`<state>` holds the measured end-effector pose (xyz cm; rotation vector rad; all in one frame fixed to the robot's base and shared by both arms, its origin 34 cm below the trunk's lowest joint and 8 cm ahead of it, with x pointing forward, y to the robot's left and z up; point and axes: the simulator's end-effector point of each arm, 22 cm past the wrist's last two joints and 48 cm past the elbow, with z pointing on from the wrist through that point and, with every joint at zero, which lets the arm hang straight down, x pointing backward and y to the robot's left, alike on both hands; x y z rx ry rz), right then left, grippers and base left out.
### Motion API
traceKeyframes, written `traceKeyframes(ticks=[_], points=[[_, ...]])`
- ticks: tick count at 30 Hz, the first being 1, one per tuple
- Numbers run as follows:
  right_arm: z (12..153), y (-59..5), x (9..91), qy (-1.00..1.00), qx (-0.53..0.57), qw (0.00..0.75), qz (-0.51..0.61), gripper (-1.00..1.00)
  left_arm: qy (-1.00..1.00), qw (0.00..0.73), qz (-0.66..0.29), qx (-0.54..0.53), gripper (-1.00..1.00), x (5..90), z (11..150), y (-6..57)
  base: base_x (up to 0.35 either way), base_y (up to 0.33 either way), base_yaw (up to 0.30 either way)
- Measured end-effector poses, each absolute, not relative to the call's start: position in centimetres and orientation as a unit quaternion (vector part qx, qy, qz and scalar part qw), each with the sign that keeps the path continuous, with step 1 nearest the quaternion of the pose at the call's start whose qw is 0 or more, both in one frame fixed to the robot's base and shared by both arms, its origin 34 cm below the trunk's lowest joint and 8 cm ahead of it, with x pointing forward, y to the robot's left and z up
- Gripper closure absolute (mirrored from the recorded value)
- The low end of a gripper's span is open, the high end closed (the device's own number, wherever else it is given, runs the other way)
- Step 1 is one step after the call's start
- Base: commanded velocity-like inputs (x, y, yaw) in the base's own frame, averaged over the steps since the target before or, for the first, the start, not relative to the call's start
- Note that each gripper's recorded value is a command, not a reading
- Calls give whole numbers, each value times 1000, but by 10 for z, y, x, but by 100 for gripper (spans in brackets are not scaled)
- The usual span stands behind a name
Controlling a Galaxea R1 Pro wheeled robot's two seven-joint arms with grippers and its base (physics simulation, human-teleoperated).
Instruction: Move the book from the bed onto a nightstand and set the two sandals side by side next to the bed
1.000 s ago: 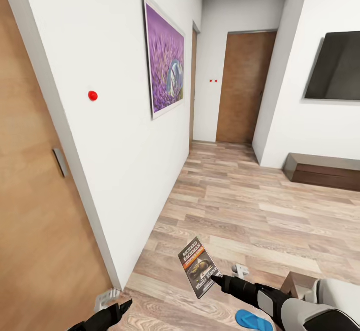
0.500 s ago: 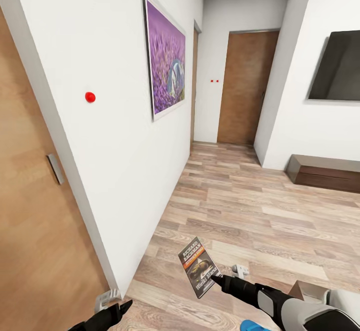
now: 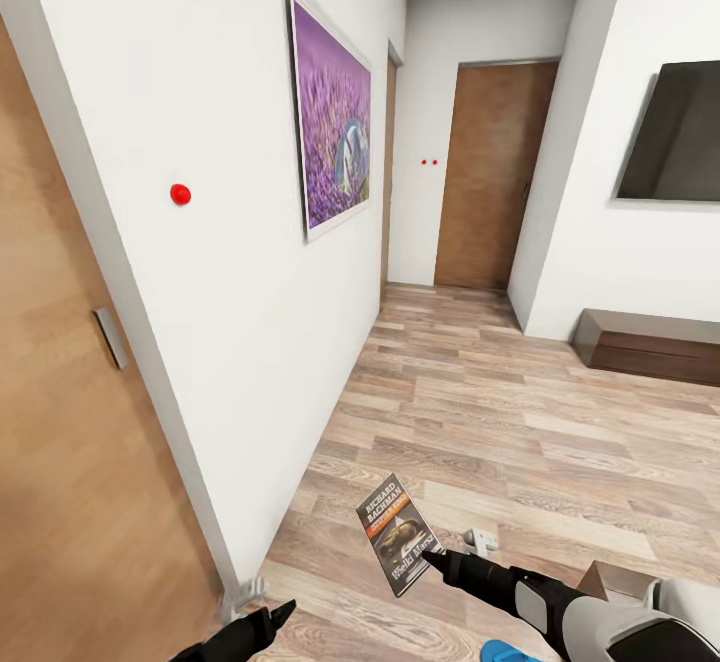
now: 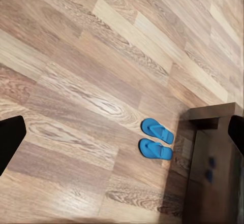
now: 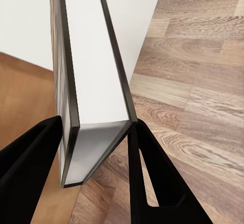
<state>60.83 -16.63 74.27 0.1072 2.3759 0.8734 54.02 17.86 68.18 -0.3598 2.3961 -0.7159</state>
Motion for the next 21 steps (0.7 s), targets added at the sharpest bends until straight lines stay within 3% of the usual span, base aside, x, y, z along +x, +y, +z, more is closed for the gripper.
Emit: traceKeyframes(ticks=[21], points=[[743, -166, 608, 895, 40, 299, 329, 100, 876, 379, -273, -118, -100, 583, 715, 155, 0, 0, 0]])
